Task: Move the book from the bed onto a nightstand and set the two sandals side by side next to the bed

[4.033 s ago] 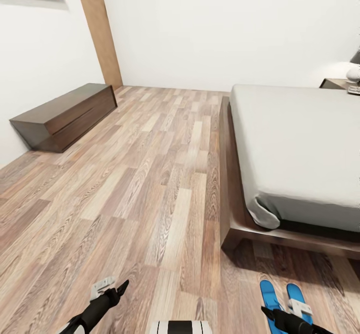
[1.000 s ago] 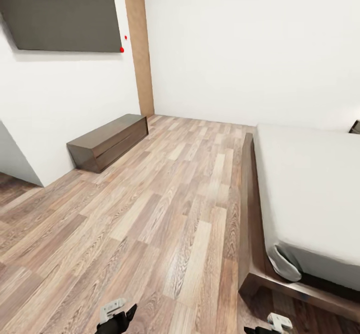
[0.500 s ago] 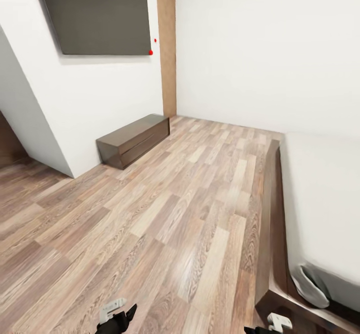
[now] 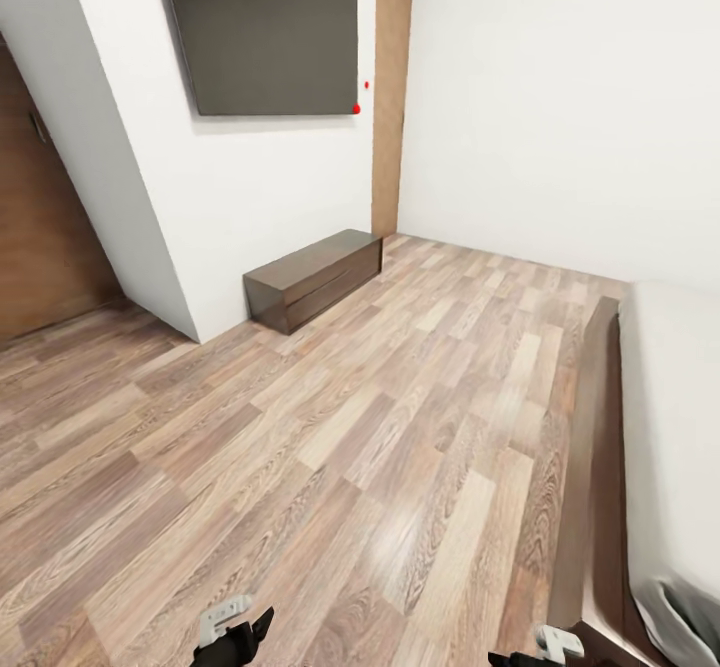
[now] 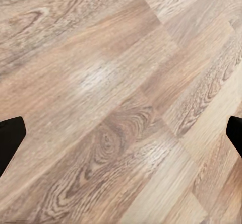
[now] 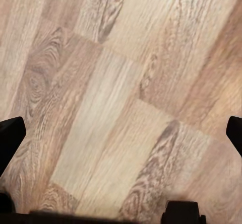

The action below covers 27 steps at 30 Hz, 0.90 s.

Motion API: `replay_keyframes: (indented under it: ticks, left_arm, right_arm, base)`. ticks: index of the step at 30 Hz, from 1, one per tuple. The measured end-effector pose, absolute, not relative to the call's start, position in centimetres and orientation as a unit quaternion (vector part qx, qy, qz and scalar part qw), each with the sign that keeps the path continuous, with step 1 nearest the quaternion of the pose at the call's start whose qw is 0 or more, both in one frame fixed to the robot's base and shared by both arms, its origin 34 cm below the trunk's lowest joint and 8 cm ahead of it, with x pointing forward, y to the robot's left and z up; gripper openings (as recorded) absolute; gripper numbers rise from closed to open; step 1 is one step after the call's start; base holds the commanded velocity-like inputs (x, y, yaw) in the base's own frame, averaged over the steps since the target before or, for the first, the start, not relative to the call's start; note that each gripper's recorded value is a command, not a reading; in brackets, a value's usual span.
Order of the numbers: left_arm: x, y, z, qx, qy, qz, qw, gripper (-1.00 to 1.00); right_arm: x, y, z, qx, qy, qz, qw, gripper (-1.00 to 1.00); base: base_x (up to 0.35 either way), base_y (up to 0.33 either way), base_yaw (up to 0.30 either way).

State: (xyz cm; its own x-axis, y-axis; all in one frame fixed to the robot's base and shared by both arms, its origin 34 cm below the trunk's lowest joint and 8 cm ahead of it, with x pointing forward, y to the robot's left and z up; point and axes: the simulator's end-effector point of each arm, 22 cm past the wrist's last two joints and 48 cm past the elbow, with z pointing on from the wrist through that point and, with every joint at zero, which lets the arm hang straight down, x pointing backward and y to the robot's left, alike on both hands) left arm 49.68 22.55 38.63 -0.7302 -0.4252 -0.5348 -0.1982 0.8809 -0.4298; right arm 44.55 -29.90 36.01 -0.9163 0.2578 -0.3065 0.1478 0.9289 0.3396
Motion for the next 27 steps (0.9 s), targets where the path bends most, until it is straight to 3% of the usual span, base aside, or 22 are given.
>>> replay_keyframes:
  ticks: [13,27]
  left_arm:
    - [49.69,22.56,38.63,-0.171,0.913,-0.175,0.325,1.00]
    - [49.86,22.54,38.86,-0.171,0.912,-0.175,0.328,1.00]
  right_arm:
    - [44.54,-29.94,36.01,0.105,0.966,0.156,0.176,1.00]
    - [44.81,-29.97,36.27,0.105,0.965,0.158,0.180,1.00]
  base:
    - [0.000,0.000,0.272]
    - [0.000,0.000,0.021]
